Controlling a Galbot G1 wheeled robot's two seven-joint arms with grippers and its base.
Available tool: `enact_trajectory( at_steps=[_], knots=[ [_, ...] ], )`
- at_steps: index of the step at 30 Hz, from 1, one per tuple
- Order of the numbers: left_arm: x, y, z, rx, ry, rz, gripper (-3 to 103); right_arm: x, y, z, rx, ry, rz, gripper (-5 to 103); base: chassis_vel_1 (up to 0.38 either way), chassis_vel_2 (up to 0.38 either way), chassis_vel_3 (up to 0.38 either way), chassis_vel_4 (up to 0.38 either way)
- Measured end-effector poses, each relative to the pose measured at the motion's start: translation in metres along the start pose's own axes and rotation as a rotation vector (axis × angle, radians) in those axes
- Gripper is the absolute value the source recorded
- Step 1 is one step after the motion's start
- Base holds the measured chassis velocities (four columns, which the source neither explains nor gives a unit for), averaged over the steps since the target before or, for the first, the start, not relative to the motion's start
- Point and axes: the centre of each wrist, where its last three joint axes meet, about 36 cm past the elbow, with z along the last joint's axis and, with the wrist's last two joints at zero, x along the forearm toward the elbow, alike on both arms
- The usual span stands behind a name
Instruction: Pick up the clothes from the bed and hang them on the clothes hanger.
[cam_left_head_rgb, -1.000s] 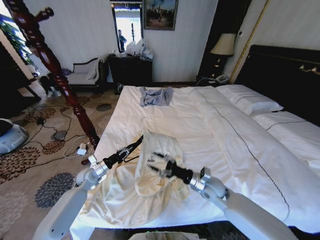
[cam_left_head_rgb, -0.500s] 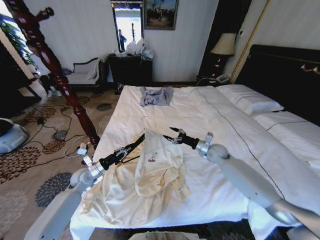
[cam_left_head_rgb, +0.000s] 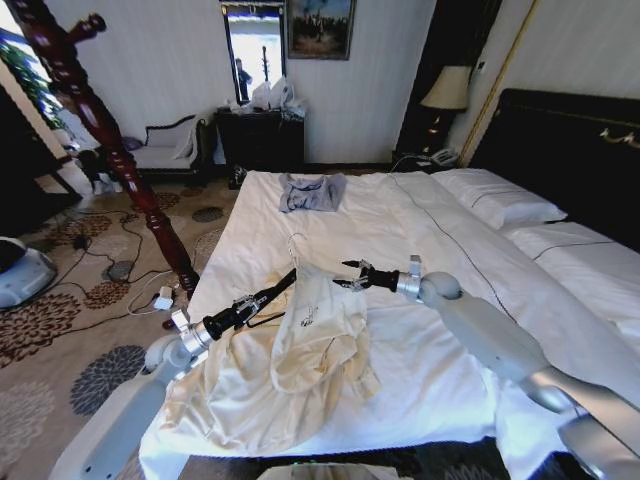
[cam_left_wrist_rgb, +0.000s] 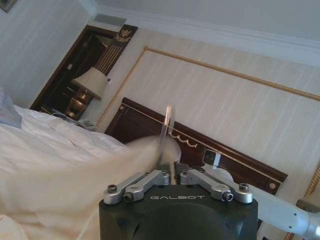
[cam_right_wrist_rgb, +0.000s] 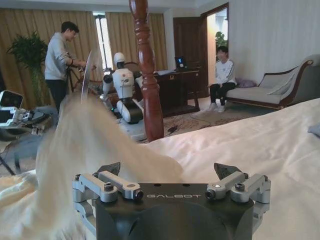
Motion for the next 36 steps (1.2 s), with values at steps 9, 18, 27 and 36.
enact_trajectory(
  at_steps=[9, 18, 27, 36],
  knots=[
    [-0.008, 0.003, 0.005, 0.008, 0.003, 0.007, 0, 0.015, -0.01, 0.018, 0.025, 0.057, -0.092, 86, 0.0, 0.0, 0.0, 0.0],
    [0.042, 0.02, 0.018, -0.017, 0.01, -0.172, 0, 0.029, -0.004, 0.043, 0.039, 0.071, -0.036, 99, 0.0, 0.0, 0.0, 0.0],
    [0.055, 0.009, 0.052, 0.056, 0.027, -0.242, 24, 0.031, -0.004, 0.053, 0.057, 0.089, -0.035, 100, 0.0, 0.0, 0.0, 0.0],
    [0.006, -0.052, 0.023, -0.05, 0.047, -0.489, 56, 0.037, -0.001, 0.056, 0.068, 0.079, -0.028, 100, 0.0, 0.0, 0.0, 0.0]
  ],
)
